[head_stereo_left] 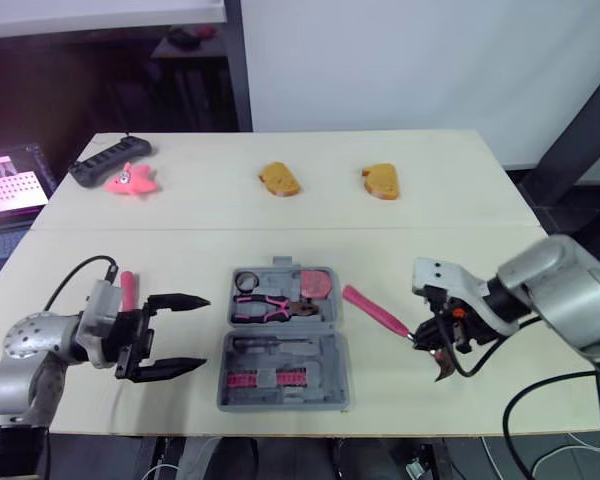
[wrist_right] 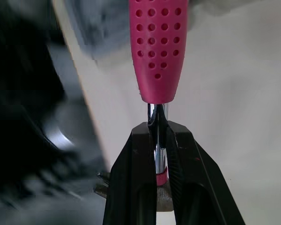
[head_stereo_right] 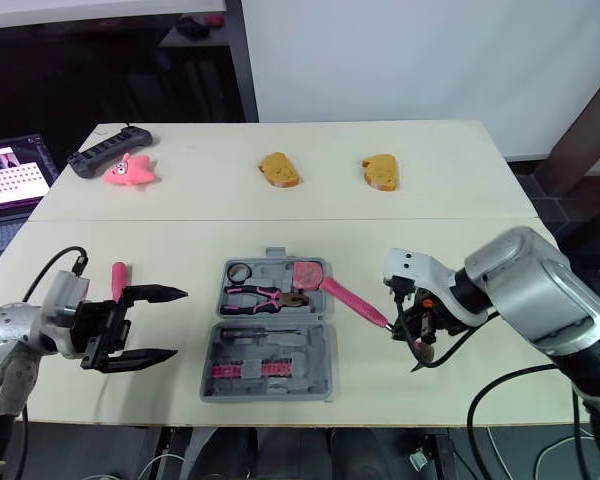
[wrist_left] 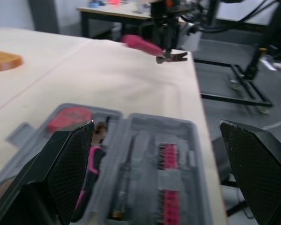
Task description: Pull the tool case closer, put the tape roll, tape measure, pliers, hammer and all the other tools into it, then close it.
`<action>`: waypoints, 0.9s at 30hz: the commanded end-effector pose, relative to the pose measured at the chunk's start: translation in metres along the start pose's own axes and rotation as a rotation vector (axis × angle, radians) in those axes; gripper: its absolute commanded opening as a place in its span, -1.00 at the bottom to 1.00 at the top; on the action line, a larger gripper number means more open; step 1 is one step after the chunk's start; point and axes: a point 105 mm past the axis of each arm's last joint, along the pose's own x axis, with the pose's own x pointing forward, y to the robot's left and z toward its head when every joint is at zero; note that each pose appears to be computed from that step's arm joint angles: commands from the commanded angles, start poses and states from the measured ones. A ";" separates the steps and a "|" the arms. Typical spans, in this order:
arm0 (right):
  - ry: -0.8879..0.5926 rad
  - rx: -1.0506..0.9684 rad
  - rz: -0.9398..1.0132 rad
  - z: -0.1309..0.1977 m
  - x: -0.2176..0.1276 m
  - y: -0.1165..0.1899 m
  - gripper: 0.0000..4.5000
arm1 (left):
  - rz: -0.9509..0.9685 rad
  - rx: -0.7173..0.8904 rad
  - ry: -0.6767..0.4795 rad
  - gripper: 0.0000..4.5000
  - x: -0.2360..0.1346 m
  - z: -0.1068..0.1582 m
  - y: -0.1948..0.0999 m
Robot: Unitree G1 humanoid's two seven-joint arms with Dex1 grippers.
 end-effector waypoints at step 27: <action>-0.327 0.821 -0.424 -0.026 0.106 -0.012 0.22 | -0.055 0.071 0.031 1.00 0.005 0.005 -0.001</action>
